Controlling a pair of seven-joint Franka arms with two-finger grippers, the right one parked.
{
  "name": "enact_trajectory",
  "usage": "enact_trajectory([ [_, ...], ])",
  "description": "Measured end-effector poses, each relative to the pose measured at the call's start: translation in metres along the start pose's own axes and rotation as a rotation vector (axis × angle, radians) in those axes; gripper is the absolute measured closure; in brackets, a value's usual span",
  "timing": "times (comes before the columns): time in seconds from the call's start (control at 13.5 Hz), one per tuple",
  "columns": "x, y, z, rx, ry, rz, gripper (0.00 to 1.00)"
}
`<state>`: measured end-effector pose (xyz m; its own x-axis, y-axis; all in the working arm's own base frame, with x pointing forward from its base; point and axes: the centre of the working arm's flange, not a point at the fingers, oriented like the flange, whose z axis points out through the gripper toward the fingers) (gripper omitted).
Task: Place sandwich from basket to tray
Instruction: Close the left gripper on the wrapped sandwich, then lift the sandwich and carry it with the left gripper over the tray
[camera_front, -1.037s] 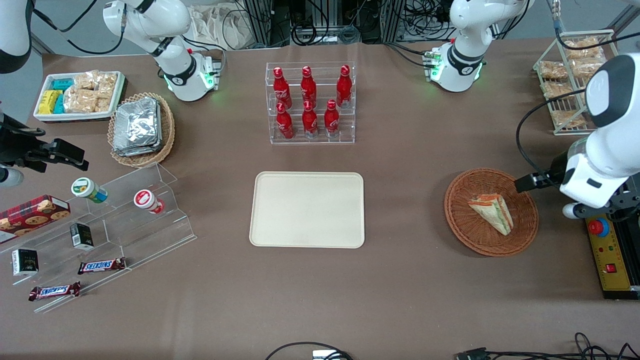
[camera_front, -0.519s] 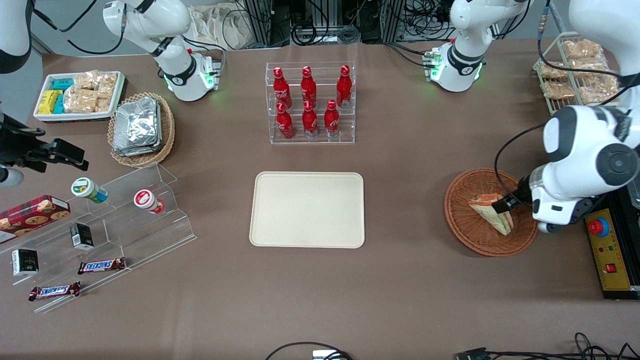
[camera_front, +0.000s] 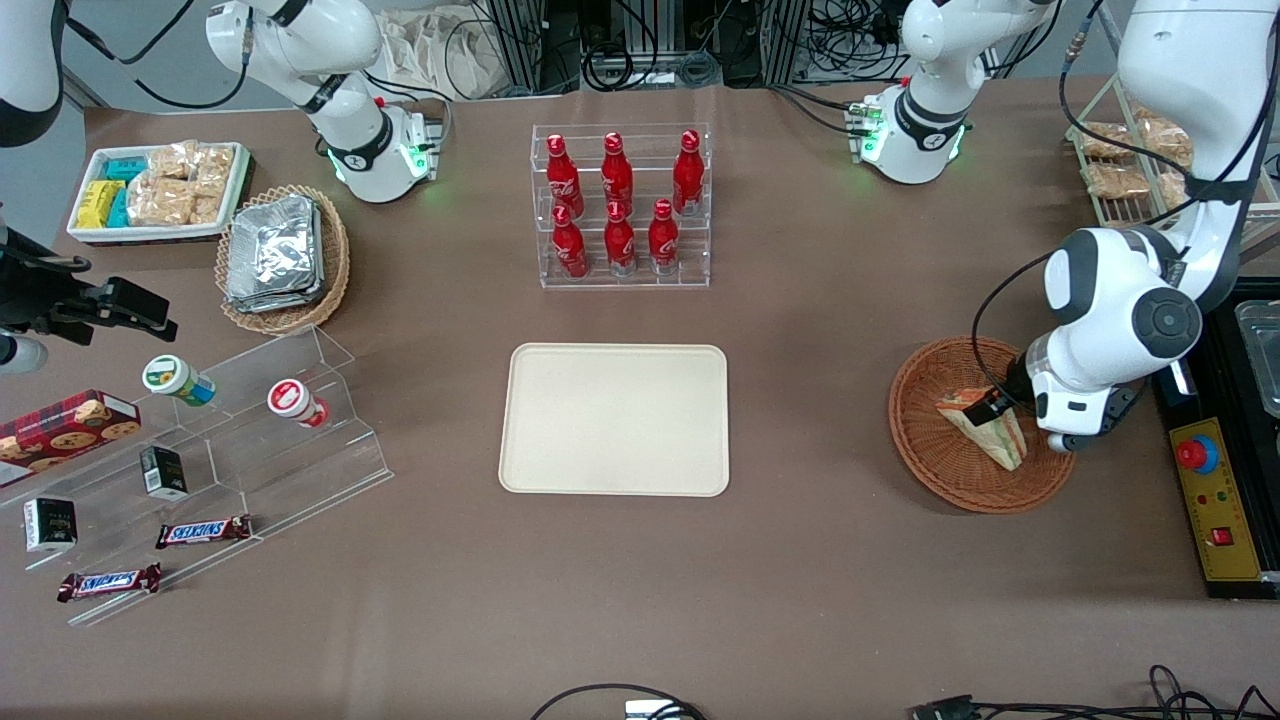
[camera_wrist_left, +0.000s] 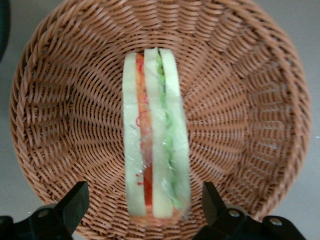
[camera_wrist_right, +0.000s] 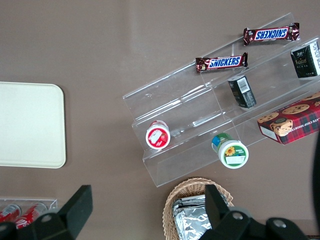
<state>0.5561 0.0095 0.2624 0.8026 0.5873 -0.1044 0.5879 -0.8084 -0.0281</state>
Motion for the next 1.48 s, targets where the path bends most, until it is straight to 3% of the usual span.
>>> enact_trajectory([
  [0.3,0.006,-0.001,0.017,-0.018,-0.002,-0.036,0.00],
  [0.59,0.015,0.003,0.024,-0.033,-0.007,-0.126,0.41],
  [0.74,0.022,0.006,0.008,0.003,-0.041,-0.129,0.61],
  [0.89,0.034,0.015,-0.031,0.062,-0.097,-0.126,0.67],
  [1.04,0.040,0.033,-0.076,0.091,-0.122,-0.106,0.67],
  [1.33,0.031,0.071,-0.107,0.091,-0.114,-0.052,0.80],
  [1.48,0.032,0.077,-0.108,0.083,-0.112,-0.034,0.80],
])
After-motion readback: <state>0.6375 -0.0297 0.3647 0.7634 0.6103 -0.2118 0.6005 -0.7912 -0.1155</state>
